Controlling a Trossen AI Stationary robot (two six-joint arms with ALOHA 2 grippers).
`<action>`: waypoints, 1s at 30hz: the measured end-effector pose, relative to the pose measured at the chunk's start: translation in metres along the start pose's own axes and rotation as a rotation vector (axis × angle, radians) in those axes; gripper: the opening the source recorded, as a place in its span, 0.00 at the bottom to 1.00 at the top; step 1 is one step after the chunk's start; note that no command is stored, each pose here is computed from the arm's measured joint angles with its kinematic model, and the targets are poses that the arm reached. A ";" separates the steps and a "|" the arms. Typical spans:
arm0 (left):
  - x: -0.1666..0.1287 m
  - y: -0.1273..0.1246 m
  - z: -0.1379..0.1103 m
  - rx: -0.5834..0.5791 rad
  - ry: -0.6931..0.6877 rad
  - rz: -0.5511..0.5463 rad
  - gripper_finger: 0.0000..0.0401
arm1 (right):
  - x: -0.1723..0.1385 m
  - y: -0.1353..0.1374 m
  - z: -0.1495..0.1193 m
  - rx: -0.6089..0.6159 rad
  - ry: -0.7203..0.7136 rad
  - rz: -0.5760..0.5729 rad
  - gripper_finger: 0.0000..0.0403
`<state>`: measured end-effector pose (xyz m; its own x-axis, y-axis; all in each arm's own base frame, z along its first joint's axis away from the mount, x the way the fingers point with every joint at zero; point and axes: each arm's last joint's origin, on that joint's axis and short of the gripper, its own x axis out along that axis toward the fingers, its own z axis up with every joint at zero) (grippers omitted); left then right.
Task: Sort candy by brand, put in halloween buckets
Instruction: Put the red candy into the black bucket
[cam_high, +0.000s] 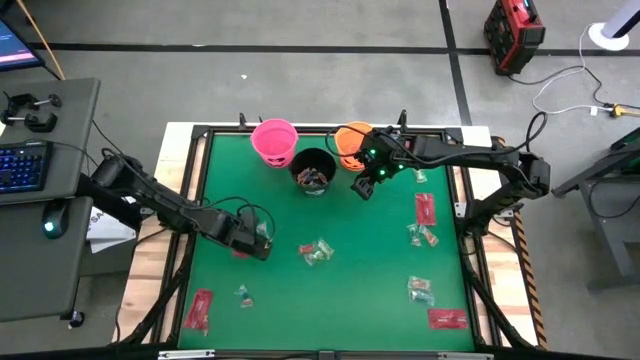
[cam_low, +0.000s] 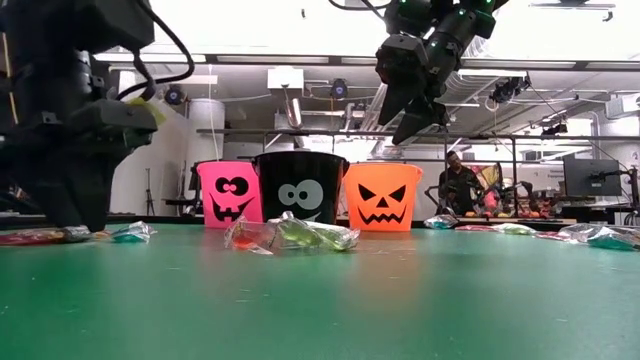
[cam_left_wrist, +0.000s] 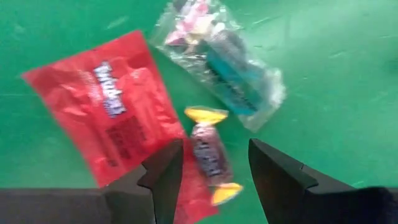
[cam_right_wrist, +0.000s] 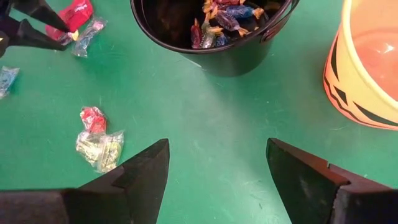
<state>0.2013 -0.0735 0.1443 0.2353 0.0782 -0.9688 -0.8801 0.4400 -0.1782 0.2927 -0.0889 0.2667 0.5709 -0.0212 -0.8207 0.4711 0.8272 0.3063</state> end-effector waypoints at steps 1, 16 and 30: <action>0.000 0.001 0.000 0.013 0.001 0.015 0.43 | 0.000 0.000 0.000 0.000 0.000 0.000 0.64; -0.013 0.023 -0.001 0.034 0.025 0.202 0.43 | 0.000 0.000 0.000 0.000 0.000 0.000 0.64; -0.003 0.025 -0.001 0.046 -0.026 0.163 0.43 | 0.000 0.000 0.000 0.001 -0.006 -0.005 0.64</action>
<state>0.1784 -0.0635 0.1425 0.1022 0.1742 -0.9794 -0.8879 0.4600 -0.0108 0.2929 -0.0893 0.2669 0.5728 -0.0287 -0.8192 0.4748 0.8263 0.3030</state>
